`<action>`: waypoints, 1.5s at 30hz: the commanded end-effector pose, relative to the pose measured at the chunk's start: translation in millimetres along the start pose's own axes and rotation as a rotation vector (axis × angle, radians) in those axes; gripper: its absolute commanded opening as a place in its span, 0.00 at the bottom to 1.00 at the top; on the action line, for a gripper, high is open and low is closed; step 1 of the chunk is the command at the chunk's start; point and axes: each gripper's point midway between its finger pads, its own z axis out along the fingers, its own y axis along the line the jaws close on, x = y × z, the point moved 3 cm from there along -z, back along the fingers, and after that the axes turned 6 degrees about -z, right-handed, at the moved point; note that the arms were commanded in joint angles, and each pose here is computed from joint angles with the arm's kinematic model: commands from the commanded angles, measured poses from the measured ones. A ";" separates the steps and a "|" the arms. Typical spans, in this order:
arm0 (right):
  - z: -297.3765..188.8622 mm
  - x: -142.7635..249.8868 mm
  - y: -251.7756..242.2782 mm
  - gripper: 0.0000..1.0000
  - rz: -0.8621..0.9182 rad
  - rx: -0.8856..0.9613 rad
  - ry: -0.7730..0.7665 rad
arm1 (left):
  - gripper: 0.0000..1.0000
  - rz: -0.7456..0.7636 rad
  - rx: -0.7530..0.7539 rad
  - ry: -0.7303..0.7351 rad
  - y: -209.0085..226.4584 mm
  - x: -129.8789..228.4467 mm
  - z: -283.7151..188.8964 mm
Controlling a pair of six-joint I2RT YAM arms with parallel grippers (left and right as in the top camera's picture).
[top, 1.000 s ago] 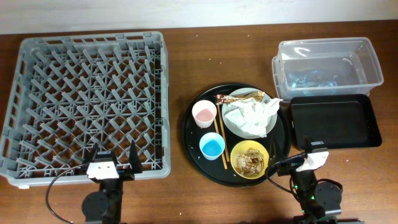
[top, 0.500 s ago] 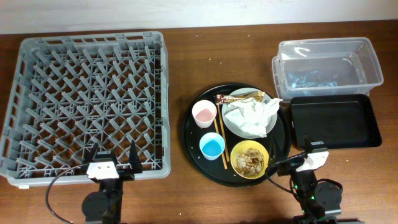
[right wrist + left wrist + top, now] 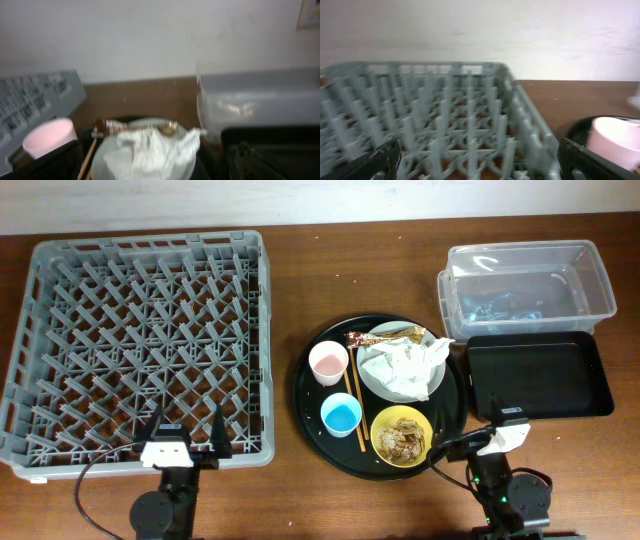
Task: Sort waste into correct bins and load items into the dishwasher rack
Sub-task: 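Reach the right gripper to the gold wrapper on the white plate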
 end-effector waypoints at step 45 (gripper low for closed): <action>225.4 -27.3 51.1 1.00 0.212 -0.342 1.002 | 0.99 0.024 0.146 0.884 -33.5 -124.6 174.6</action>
